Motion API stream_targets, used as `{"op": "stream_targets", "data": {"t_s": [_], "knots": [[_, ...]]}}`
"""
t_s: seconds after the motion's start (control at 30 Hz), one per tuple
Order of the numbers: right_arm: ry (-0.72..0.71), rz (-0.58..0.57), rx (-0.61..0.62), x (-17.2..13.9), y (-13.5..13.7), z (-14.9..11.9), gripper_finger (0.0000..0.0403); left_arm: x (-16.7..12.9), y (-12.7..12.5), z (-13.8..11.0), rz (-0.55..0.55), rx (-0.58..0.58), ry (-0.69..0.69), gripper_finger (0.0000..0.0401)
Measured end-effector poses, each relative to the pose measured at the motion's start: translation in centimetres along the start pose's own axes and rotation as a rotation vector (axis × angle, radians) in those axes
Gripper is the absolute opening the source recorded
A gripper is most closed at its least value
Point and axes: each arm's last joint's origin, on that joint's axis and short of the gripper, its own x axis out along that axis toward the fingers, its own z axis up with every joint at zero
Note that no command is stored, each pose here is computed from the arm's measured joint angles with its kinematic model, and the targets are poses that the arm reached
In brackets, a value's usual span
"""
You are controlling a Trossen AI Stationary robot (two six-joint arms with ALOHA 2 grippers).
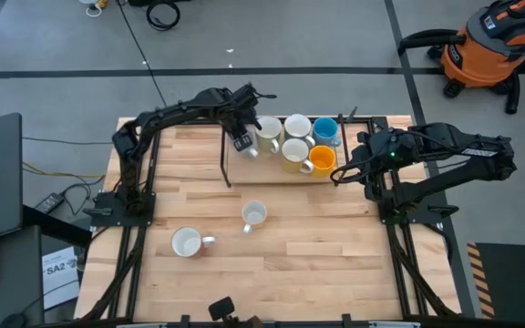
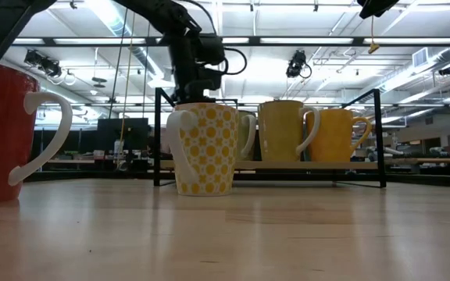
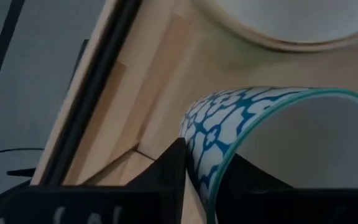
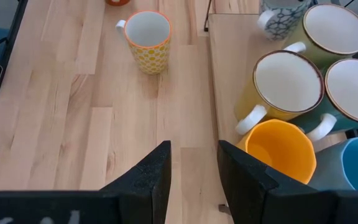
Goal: Place coffee mugs
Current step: Put the patterned blue mug on the shelf
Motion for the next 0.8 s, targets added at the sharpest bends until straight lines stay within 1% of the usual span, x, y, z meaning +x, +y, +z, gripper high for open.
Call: {"op": "stream_targets", "data": {"t_s": [0.13, 0.23, 0.37, 0.63, 0.8], "knots": [[0.0, 0.0, 0.001, 0.0, 0.0, 0.0, 0.0135, -0.1, -1.0, 0.3, -0.004, 0.022, -0.025, 0.0057], [0.0, 0.0, 0.001, 0.0, 0.0, 0.0, 0.0135, -0.2, -1.4, 0.4, 0.015, 0.03, -0.028, 0.005], [0.0, 0.0, 0.0, 0.0, 0.0, 0.0, 0.0135, -0.2, -1.3, 0.4, 0.042, 0.025, -0.025, 0.0049], [0.0, 0.0, 0.001, 0.0, 0.0, 0.0, 0.0135, -0.2, -1.2, 0.4, 0.047, -0.013, -0.026, 0.0049], [0.0, 0.0, 0.001, 0.0, 0.0, 0.0, 0.0135, -0.1, -1.2, 0.4, 0.047, -0.016, -0.026, 0.005]]}}
